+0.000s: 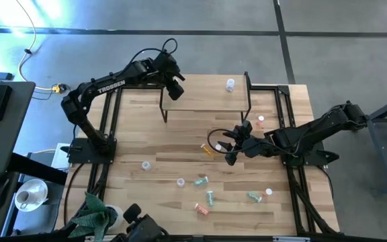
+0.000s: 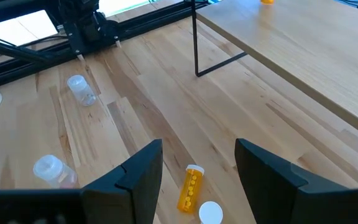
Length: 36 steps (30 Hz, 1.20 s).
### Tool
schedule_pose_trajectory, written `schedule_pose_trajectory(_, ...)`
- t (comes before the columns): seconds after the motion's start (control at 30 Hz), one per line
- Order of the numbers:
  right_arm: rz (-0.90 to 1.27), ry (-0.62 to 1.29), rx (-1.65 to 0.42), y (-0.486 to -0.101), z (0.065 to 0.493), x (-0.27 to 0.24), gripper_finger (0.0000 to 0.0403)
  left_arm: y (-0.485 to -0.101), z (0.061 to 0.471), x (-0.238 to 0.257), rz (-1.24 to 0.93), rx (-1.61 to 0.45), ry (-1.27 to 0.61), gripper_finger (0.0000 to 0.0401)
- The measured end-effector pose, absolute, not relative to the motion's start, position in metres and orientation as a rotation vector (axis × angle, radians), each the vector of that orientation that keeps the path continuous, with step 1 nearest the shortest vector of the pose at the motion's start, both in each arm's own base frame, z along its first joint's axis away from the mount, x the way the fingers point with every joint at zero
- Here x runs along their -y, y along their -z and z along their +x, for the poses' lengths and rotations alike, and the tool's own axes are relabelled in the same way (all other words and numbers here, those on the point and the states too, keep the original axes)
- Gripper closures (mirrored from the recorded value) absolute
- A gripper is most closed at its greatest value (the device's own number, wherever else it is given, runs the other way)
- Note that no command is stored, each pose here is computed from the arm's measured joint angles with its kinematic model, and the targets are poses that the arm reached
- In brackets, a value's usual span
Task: Pick and place medicine bottles onto shelf by color
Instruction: Put the orange pill bottle on the shelf
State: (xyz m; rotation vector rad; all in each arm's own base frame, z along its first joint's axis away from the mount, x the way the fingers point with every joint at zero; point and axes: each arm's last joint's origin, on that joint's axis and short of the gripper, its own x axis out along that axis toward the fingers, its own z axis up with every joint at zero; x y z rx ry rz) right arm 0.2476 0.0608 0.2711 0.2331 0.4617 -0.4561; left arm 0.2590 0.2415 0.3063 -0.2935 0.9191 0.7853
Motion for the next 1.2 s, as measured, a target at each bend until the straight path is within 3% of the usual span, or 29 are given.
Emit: schedule_pose_trajectory(1.2,0.233,0.456,-0.462,-0.2710,0.2476,-0.0608,0.0210,-0.2968,0.2648,-0.2489,-0.265,-0.939,-0.835,0.0293)
